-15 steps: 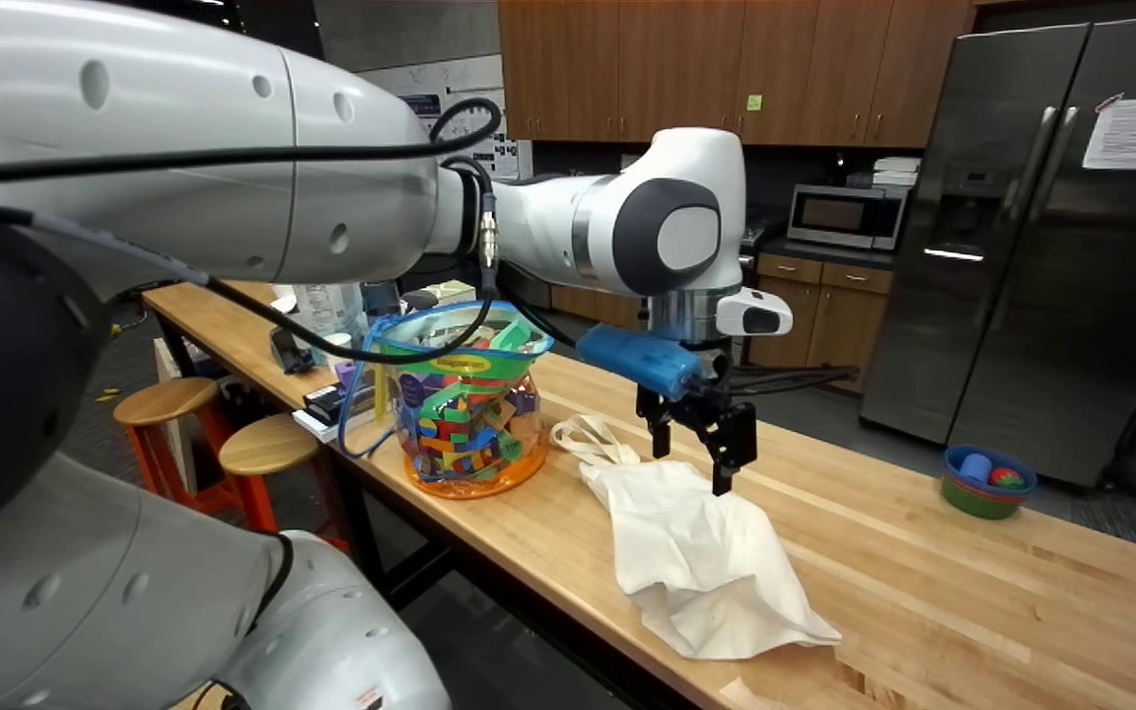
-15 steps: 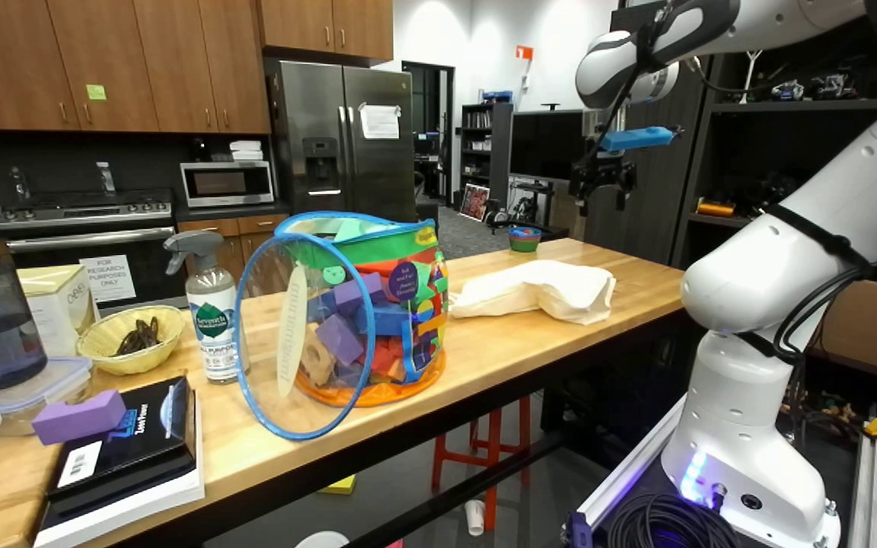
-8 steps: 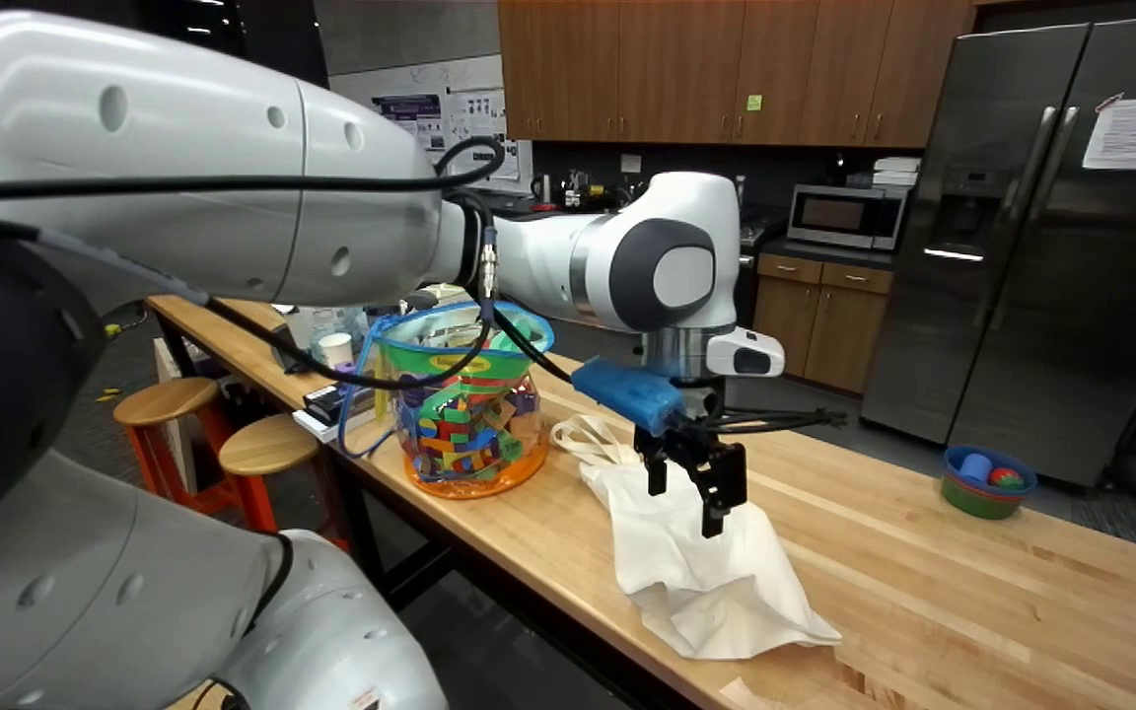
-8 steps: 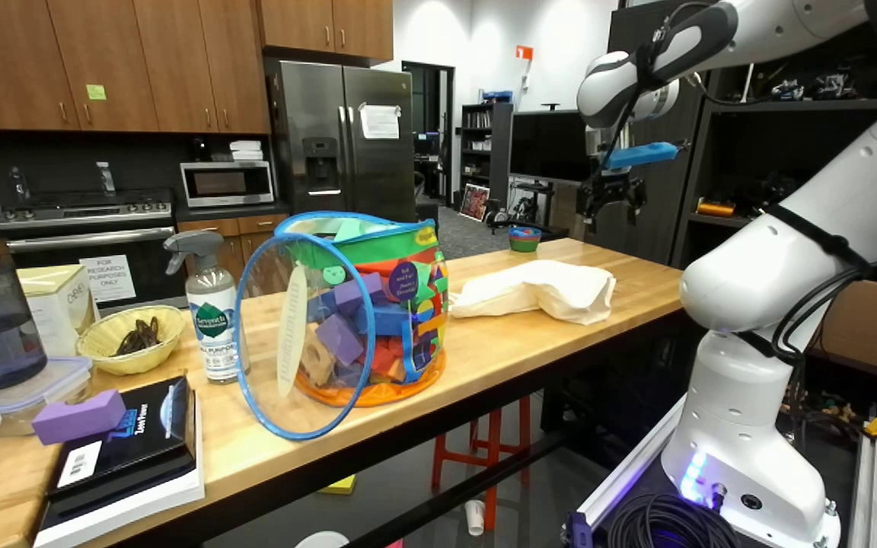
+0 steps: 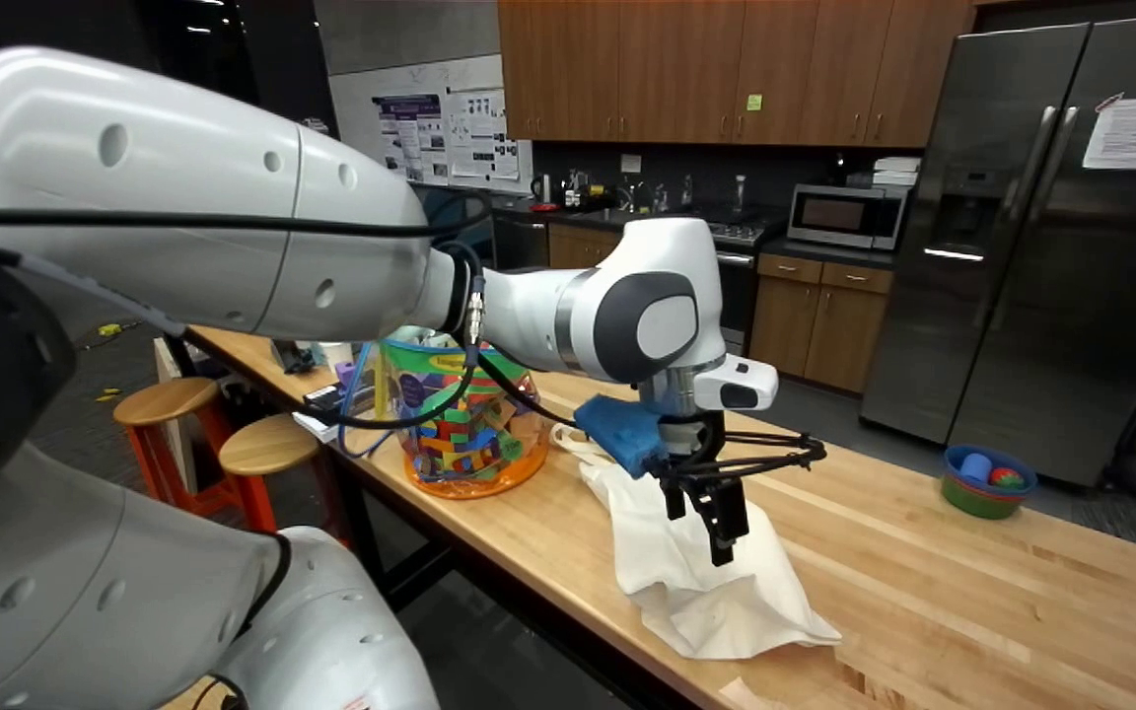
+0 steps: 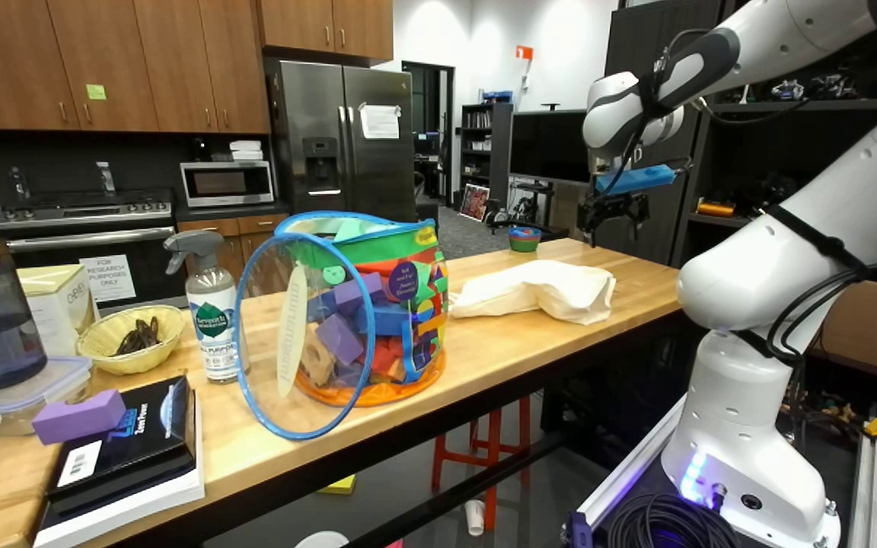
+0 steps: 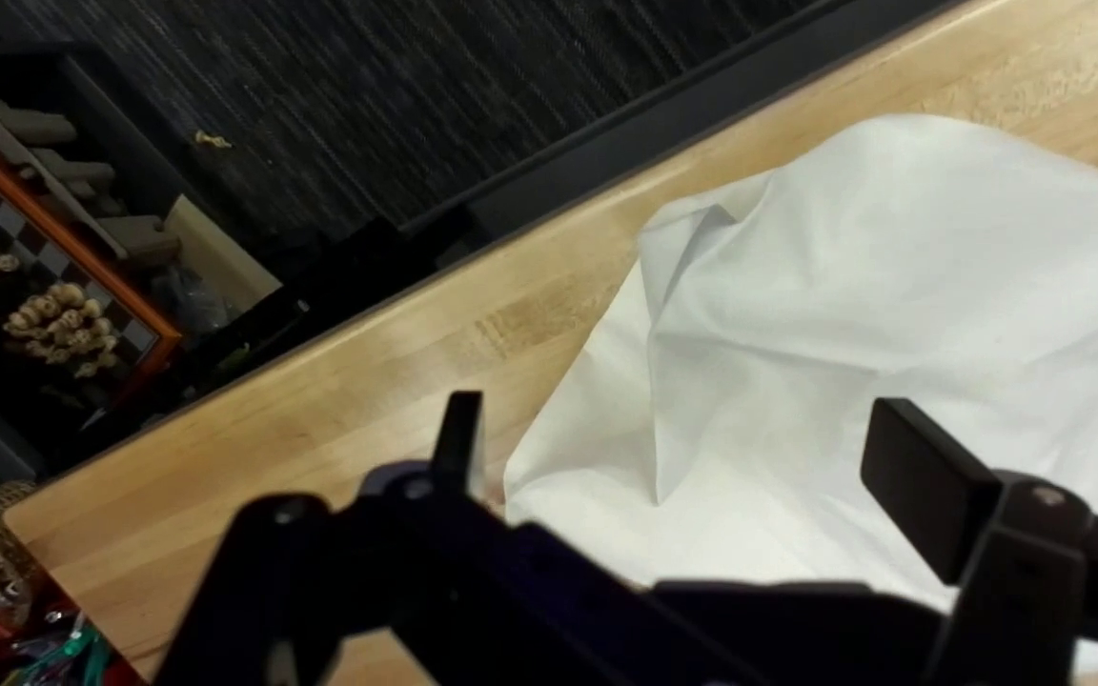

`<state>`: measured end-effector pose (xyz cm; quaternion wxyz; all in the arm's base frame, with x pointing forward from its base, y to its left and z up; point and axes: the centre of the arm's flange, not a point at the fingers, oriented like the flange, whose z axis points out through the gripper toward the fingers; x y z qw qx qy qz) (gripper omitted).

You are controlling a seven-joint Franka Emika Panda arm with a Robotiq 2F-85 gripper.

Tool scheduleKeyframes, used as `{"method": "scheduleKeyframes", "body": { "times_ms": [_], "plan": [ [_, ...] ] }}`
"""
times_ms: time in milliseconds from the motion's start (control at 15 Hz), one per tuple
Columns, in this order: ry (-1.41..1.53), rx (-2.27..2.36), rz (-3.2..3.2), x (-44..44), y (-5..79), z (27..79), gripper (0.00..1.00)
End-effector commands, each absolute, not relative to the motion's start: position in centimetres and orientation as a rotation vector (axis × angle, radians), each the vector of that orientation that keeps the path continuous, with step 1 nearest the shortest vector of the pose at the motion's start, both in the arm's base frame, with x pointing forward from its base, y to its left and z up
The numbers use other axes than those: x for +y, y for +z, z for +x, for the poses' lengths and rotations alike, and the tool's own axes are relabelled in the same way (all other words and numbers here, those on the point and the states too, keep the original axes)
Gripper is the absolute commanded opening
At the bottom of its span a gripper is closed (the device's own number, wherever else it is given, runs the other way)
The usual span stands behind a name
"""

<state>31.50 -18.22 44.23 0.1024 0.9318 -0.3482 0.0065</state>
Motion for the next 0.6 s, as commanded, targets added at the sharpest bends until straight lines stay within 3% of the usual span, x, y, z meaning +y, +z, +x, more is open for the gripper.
{"method": "scheduleKeyframes", "body": {
  "times_ms": [0,533],
  "plan": [
    [0.139,-1.105,2.675,-17.9,42.9,30.5,1.00],
    [0.351,-1.244,2.553,-18.1,40.3,29.9,1.00]
  ]
}}
